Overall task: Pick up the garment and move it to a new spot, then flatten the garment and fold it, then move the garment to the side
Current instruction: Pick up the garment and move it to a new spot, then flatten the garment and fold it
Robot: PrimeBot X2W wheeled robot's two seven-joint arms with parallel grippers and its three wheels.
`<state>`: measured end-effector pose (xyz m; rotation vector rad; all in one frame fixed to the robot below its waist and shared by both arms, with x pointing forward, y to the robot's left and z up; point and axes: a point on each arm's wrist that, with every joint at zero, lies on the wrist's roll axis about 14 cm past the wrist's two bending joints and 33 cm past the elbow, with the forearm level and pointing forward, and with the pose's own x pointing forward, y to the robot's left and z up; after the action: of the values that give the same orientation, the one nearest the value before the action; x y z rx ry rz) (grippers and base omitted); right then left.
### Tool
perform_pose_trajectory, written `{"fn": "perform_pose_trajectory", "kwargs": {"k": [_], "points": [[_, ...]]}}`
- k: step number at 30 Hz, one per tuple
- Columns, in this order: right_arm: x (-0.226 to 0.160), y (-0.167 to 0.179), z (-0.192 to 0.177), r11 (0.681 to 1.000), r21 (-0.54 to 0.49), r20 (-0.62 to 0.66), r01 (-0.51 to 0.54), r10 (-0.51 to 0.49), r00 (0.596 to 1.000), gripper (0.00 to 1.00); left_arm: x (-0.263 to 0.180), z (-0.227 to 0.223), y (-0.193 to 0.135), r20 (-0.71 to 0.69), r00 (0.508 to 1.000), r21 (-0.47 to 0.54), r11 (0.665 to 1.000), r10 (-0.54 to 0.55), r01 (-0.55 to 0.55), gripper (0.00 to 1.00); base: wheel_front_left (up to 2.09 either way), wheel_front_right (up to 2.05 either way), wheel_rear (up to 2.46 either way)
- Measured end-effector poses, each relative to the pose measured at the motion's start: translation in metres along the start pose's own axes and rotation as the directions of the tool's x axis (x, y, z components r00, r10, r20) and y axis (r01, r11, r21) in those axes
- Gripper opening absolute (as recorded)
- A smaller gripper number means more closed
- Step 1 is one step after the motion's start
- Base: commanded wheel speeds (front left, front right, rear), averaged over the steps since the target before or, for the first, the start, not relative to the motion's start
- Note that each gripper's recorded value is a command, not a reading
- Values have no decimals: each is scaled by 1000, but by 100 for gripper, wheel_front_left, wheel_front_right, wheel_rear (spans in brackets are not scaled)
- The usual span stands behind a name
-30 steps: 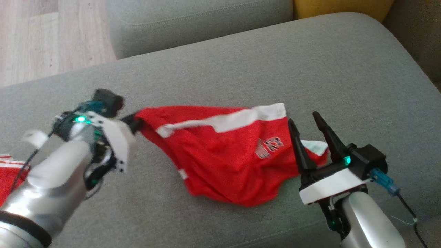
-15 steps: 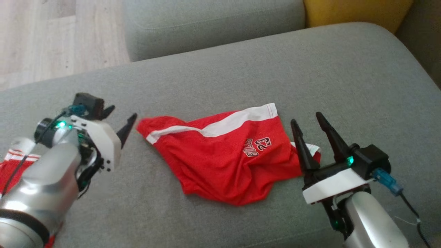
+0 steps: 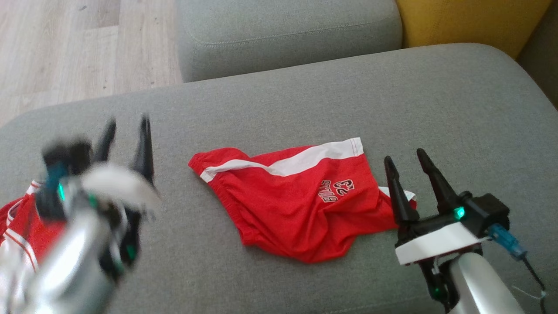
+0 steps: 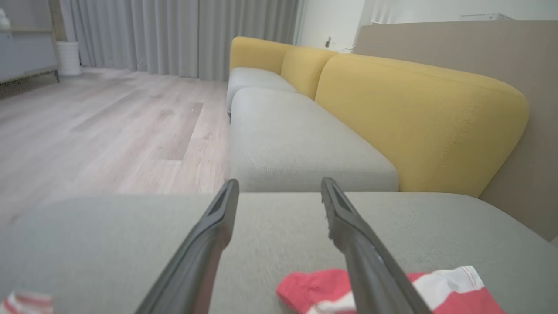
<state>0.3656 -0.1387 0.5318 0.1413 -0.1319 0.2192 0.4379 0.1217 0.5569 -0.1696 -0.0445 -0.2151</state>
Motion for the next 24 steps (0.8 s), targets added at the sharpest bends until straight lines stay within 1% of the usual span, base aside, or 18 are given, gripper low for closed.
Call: {"fn": "perform_pose_trajectory", "kwargs": {"k": [2, 5, 6, 7, 9, 12, 15, 17, 24], "points": [[0, -5, 4, 1000, 8, 13, 16, -16, 1000, 100, -23, -13, 0, -4, 998, -57, 996, 63, -63, 100, 0, 0, 0], [-1, -15, 11, 999, 15, 36, 49, -49, 998, 100, -53, -24, -7, 8, 994, -66, 992, 109, -108, 100, 0, 0, 0], [-2, -17, 14, 998, 18, 46, 55, -56, 997, 100, -59, -25, -9, 15, 994, -50, 993, 112, -111, 100, 0, 0, 0], [-2, -17, 14, 998, 18, 46, 55, -56, 997, 100, -59, -25, -9, 15, 994, -50, 993, 112, -111, 100, 0, 0, 0], [-4, -17, 15, 998, 18, 52, 59, -59, 997, 100, -68, -28, -12, 27, 994, 0, 995, 103, -103, 100, 0, 0, 0], [-8, -21, 14, 997, -10, 46, 70, -70, 996, 100, -74, -30, -4, 38, 991, 43, 991, 126, -128, 100, 0, 0, 0], [-11, -28, 13, 995, -46, 41, 89, -87, 995, 100, -79, -38, 5, 19, 988, 51, 987, 154, -155, 100, 0, 0, 0], [-12, -31, 13, 993, -60, 42, 97, -94, 995, 100, -83, -45, 5, 4, 987, 51, 986, 158, -158, 100, 0, 0, 0], [-11, -31, 9, 993, -52, 32, 101, -100, 995, 100, -82, -48, 3, 5, 989, 42, 988, 148, -148, 100, 0, 0, 0]]}}
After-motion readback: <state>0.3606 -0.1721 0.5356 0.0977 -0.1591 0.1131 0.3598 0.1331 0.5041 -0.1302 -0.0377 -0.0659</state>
